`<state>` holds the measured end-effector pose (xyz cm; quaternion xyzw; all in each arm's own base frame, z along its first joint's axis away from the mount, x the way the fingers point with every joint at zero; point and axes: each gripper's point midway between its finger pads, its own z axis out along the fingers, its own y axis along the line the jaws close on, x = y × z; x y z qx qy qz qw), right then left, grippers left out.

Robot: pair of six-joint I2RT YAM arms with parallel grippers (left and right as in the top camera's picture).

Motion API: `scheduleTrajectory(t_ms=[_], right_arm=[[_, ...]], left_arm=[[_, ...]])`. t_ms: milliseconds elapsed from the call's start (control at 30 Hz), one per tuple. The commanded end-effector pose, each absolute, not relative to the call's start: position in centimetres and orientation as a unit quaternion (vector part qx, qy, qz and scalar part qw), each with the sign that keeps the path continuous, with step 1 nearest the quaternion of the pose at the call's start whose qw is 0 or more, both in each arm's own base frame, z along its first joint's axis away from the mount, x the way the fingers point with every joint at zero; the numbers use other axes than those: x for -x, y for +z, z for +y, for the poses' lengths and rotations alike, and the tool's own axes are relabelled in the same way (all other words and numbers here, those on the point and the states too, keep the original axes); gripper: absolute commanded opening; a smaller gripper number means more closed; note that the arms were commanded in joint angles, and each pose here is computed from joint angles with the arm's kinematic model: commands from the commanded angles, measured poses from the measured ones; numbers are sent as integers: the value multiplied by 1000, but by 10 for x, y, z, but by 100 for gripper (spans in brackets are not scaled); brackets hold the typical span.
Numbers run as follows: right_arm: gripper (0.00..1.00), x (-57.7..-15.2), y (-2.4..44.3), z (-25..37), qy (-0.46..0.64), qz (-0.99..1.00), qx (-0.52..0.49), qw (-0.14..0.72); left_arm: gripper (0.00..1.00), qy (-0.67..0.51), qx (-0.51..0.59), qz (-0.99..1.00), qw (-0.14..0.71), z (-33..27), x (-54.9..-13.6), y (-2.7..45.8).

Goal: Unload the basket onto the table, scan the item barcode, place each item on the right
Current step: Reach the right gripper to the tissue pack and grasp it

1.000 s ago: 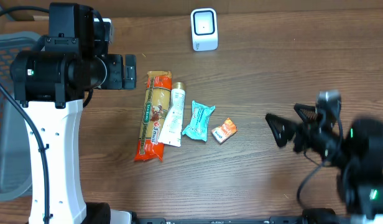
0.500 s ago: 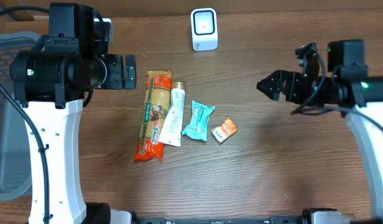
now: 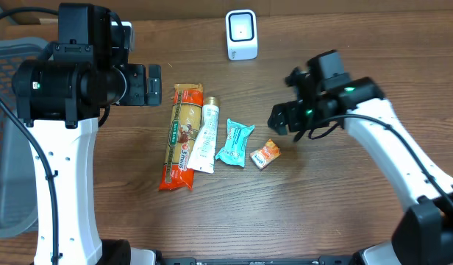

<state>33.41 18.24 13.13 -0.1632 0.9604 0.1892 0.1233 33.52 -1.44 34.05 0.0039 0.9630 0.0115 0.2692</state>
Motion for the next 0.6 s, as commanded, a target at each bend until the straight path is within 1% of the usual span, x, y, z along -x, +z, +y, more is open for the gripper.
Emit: scheduleTrajectory(t_ms=[0,67,100,133,233,333,567], right_arm=[[84,-337,117,190,127,939,288,136],[84,-331,109,200,123,924,338,128],[82,-328,107,203,121,918,357,125],[78,-325,103,208,119,906,387,122],[75,-323,97,211,113,891,423,120],[73,-326,96,212,109,883,439,125],[74,-328,95,214,110,873,457,130]], left_arm=[[100,14,-16,963,270,-16,-337,341],[100,14,-16,963,270,-16,-337,341],[100,14,-16,963,270,-16,-337,341],[100,14,-16,962,271,-16,-337,341],[100,14,-16,962,270,-17,-337,341],[100,14,-17,962,271,-17,-337,341],[100,14,-16,963,270,-16,-337,341]])
